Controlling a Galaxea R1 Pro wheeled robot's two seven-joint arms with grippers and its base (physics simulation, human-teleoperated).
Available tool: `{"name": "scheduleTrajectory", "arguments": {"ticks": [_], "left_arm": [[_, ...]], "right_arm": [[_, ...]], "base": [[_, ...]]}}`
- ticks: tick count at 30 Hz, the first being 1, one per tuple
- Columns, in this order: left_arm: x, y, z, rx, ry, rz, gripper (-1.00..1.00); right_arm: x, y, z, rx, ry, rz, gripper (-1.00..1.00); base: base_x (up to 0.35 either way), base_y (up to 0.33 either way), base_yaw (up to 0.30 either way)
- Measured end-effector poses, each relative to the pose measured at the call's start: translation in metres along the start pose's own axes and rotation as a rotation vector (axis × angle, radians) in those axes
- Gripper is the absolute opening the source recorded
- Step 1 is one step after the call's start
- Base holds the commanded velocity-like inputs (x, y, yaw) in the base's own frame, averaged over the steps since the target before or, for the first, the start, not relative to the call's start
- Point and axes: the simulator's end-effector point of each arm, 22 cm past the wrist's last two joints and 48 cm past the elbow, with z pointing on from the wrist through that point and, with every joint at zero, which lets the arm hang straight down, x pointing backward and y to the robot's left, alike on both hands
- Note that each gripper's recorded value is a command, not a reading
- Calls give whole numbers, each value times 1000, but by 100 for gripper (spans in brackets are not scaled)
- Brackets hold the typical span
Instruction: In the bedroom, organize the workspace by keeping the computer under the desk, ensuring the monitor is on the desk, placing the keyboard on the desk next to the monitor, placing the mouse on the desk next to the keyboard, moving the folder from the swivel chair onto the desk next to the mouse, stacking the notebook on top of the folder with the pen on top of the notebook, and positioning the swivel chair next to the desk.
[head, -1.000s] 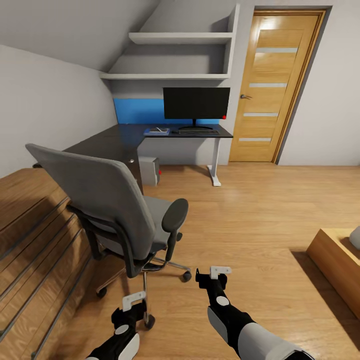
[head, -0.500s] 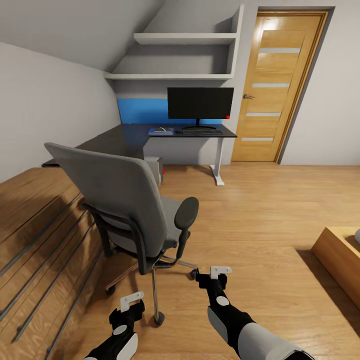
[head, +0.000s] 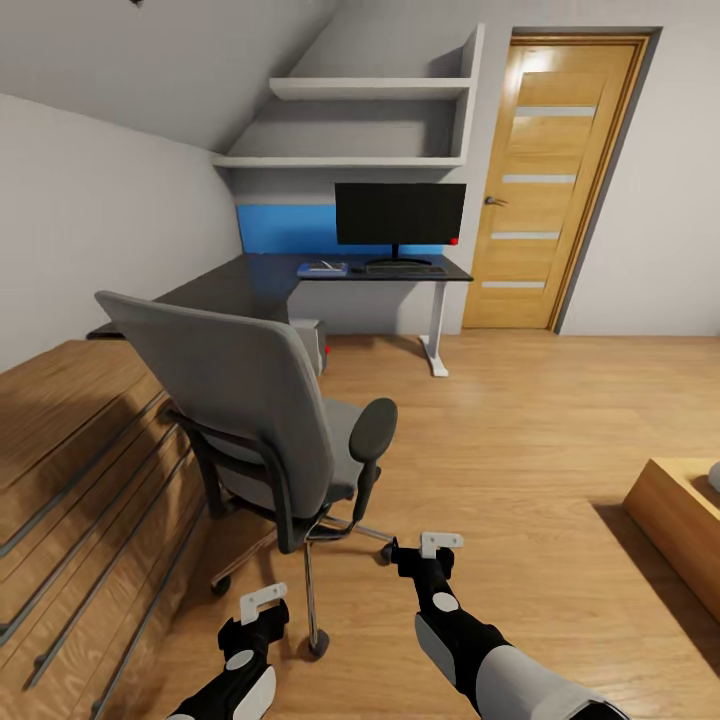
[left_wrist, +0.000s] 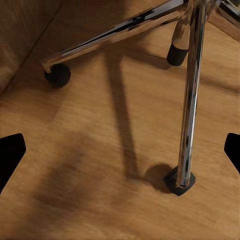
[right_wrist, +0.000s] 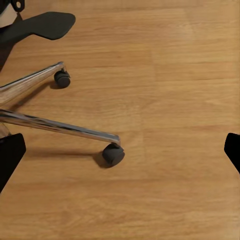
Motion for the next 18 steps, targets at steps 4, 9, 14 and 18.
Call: {"name": "scheduleTrajectory", "arguments": {"ticks": [4,9,14,18], "left_arm": [[-3,2,-1,-3,-5,-6,100],[-12,22,4,-48,-7,-85,100],[-44,26,7,-54,-59,-167,100],[-79,20,7,-36,-116,-207,100]], "right_arm": [[-4,0,-1,0,-6,0,100],[-6,0,-1,-1,-10,0,100],[-6,0,-2,-1,-11,0,100],[-6,0,-2,0,-11,0,100]], "base": [[0,0,0],[0,0,0],[0,0,0],[0,0,0]]}}
